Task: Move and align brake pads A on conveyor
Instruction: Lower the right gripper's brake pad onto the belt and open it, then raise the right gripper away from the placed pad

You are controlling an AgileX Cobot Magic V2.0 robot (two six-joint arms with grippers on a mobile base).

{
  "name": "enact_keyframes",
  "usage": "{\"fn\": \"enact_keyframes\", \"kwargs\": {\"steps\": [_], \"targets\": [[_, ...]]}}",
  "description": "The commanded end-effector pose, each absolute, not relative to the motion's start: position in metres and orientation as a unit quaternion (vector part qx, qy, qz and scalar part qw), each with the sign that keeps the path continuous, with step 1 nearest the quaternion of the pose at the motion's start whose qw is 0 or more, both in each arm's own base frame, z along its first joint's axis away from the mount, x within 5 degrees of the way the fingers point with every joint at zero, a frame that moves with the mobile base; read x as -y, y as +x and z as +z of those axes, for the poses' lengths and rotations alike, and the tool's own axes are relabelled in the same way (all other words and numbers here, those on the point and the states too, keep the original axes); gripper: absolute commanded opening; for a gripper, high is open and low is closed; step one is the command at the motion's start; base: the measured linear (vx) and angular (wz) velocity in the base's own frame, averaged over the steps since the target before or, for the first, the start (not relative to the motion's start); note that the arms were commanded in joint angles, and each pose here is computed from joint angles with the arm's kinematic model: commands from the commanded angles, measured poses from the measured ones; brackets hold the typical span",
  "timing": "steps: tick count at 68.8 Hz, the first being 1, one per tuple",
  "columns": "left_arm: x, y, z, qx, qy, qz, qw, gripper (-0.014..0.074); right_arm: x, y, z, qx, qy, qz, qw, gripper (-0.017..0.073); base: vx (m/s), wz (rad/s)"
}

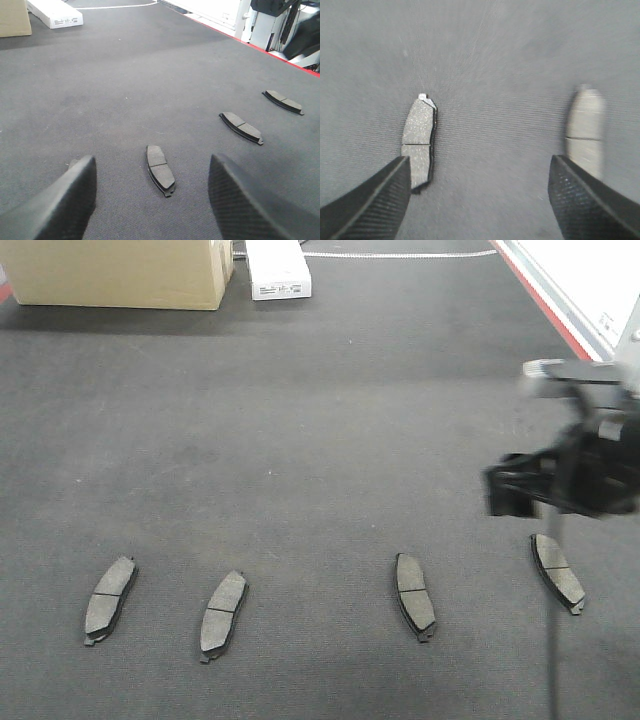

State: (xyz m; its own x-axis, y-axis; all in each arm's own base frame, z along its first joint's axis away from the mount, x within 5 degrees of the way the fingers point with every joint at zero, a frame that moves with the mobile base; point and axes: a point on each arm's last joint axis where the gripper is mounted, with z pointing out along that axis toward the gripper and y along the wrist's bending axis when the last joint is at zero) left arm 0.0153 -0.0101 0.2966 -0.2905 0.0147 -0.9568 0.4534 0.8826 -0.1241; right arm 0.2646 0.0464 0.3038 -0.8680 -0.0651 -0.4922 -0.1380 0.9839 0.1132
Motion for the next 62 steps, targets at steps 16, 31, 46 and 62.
{"fn": "enact_keyframes", "kwargs": {"steps": [16, 31, 46, 62], "targets": [[0.011, 0.017, 0.309, -0.759, 0.143, -0.205, 0.601, 0.0449, -0.023, 0.155, 0.357, -0.875, -0.052, 0.063, 0.477, 0.0549, 0.00, 0.00], [0.011, 0.017, 0.309, -0.757, 0.143, -0.205, 0.603, 0.0449, -0.015, 0.076, 0.359, -0.811, -0.071, 0.054, 0.578, 0.0537, 0.00, 0.00], [0.011, 0.017, 0.310, -0.757, 0.143, -0.205, 0.604, 0.0449, -0.008, 0.023, 0.333, -0.740, -0.074, 0.049, 0.666, 0.0536, 0.00, 0.00], [0.011, 0.017, 0.310, -0.752, 0.155, -0.194, 0.610, 0.0409, -0.007, 0.019, 0.305, -0.723, -0.070, 0.050, 0.685, 0.0503, 0.00, 0.00]]}}
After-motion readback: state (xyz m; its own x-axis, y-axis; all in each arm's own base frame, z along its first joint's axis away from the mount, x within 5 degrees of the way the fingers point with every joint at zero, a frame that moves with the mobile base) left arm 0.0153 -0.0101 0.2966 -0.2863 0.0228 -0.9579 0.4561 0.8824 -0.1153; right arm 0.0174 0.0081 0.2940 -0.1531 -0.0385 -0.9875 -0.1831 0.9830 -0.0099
